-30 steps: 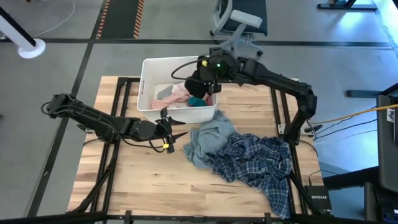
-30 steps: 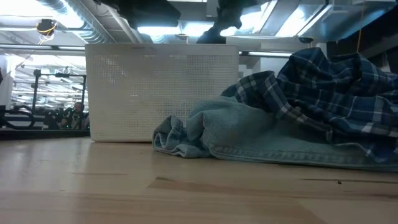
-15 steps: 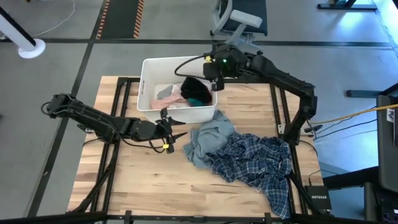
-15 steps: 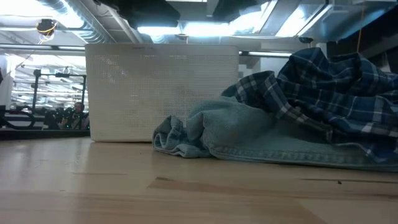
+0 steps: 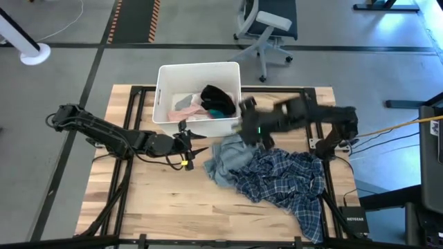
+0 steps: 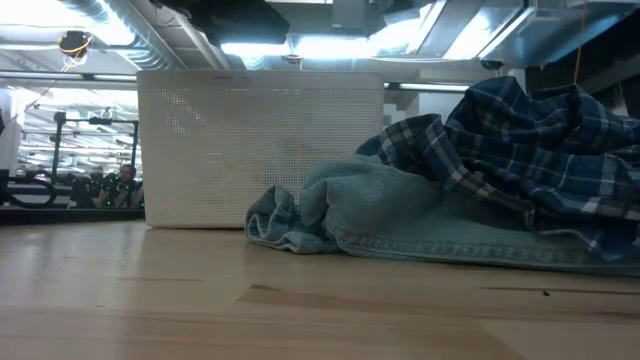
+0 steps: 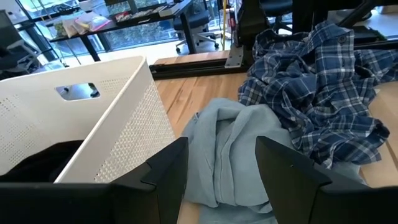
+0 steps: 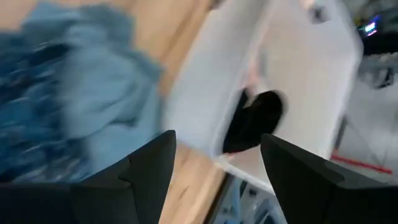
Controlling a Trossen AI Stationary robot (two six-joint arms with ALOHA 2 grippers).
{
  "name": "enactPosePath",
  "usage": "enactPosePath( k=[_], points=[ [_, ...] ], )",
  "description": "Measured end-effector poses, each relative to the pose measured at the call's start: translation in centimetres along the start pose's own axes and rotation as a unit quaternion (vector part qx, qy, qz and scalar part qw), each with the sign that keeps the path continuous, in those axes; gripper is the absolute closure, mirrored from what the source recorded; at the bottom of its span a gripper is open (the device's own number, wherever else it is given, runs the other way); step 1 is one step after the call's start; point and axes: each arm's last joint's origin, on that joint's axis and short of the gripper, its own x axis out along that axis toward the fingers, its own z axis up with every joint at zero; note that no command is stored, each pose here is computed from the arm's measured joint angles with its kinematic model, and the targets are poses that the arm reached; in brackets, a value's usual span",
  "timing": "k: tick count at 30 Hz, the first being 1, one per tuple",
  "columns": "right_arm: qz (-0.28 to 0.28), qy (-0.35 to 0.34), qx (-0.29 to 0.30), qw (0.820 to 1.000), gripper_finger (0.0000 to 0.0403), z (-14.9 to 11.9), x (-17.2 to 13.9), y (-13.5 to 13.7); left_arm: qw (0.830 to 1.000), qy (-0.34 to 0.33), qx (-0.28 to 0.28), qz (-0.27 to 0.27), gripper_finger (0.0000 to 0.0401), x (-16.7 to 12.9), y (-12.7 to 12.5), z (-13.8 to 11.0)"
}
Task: Sort clothes
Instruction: Move the blue patterned pants to the top right of the table
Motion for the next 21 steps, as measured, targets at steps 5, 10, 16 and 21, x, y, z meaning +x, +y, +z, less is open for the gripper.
enactPosePath(
  k=[5, 10, 16, 21],
  points=[
    [0.015, 0.046, 0.0, 0.999, 0.0149, 1.6, 0.0, 5.3, 1.0, 0.003, -0.001, 0.0, 0.0219, 0.0, 0.0, -0.1],
    [0.048, 0.094, -0.02, 0.994, 0.0149, 2.3, 2.1, 11.1, 1.0, 0.004, -0.006, 0.0, 0.0219, 0.0, 0.0, -0.1],
    [0.093, 0.18, -0.03, 0.979, 0.0149, 0.9, 5.2, 17.4, 1.0, 0.004, -0.011, 0.0, 0.0219, 0.0, 0.0, -0.1],
    [0.139, 0.234, -0.004, 0.962, 0.0149, -0.4, 6.2, 20.4, 1.0, 0.004, -0.012, 0.0, 0.0219, 0.0, 0.0, -0.1]
  ],
)
